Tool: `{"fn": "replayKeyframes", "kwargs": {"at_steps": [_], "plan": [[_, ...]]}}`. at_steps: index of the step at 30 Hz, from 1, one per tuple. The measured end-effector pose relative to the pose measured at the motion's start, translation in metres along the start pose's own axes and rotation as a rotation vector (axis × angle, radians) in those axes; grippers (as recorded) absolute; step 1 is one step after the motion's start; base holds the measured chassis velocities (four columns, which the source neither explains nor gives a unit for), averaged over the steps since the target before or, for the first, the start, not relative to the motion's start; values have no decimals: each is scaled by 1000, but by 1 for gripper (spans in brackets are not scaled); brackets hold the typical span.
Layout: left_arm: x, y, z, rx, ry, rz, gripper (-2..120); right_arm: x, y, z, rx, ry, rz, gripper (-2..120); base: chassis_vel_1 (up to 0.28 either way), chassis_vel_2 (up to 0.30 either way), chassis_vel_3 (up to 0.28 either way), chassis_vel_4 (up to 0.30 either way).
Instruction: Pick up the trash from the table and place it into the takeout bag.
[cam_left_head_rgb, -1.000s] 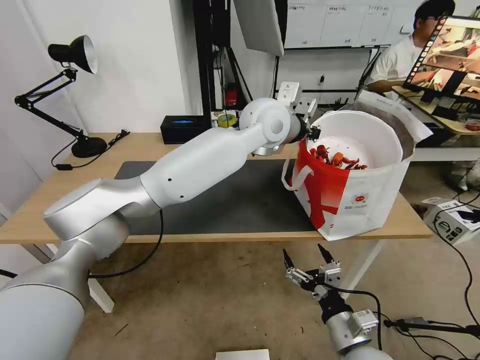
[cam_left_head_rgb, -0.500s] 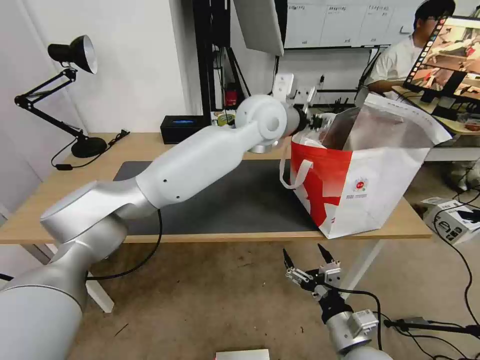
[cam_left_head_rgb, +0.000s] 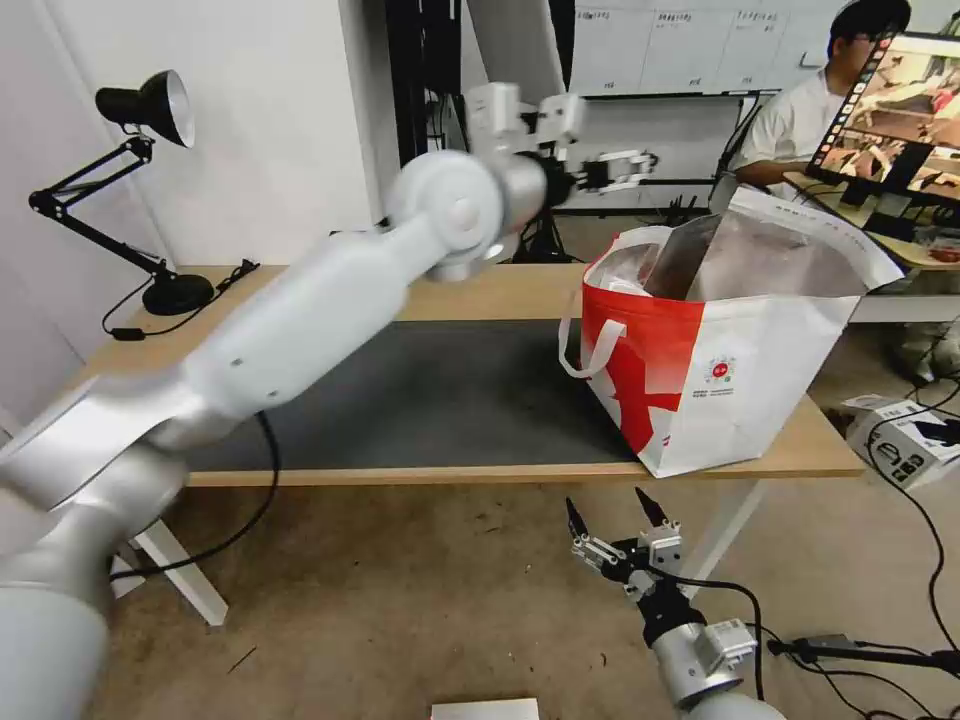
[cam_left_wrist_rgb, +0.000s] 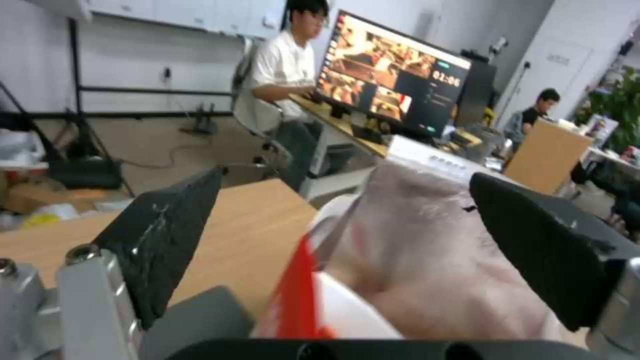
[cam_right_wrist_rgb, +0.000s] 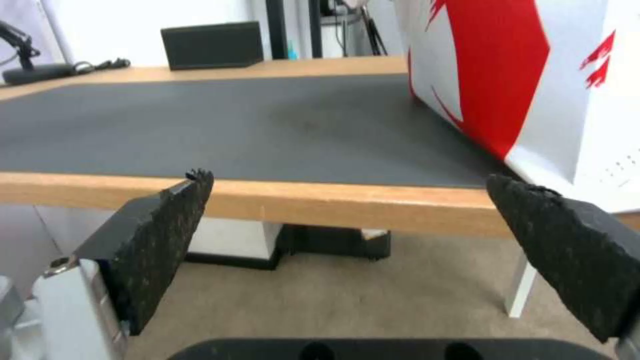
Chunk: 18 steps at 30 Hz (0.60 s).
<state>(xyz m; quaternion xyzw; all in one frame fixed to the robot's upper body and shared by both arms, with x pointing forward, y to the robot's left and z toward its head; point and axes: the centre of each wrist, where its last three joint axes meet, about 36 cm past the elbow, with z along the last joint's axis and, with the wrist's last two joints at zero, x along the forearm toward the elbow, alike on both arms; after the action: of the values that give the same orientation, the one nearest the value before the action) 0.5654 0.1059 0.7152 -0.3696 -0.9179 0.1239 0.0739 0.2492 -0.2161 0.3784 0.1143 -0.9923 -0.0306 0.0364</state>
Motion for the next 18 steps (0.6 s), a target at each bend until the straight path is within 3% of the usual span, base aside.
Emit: {"fn": "replayKeyframes", "kwargs": {"at_steps": [6,7,12,15,16,18], "plan": [[43,33,30,-9,-1,-59,100,0,0,0,0,0,0,100,0,0,0,0],[63,44,44,-14,-1,-76,100,0,0,0,0,0,0,100,0,0,0,0],[101,59,66,-27,-6,-116,100,0,0,0,0,0,0,100,0,0,0,0],[144,71,98,-18,-12,-188,100,0,0,0,0,0,0,100,0,0,0,0],[144,71,98,-18,-12,-188,100,0,0,0,0,0,0,100,0,0,0,0],[178,75,125,-34,-42,-250,100,0,0,0,0,0,0,100,0,0,0,0]]}}
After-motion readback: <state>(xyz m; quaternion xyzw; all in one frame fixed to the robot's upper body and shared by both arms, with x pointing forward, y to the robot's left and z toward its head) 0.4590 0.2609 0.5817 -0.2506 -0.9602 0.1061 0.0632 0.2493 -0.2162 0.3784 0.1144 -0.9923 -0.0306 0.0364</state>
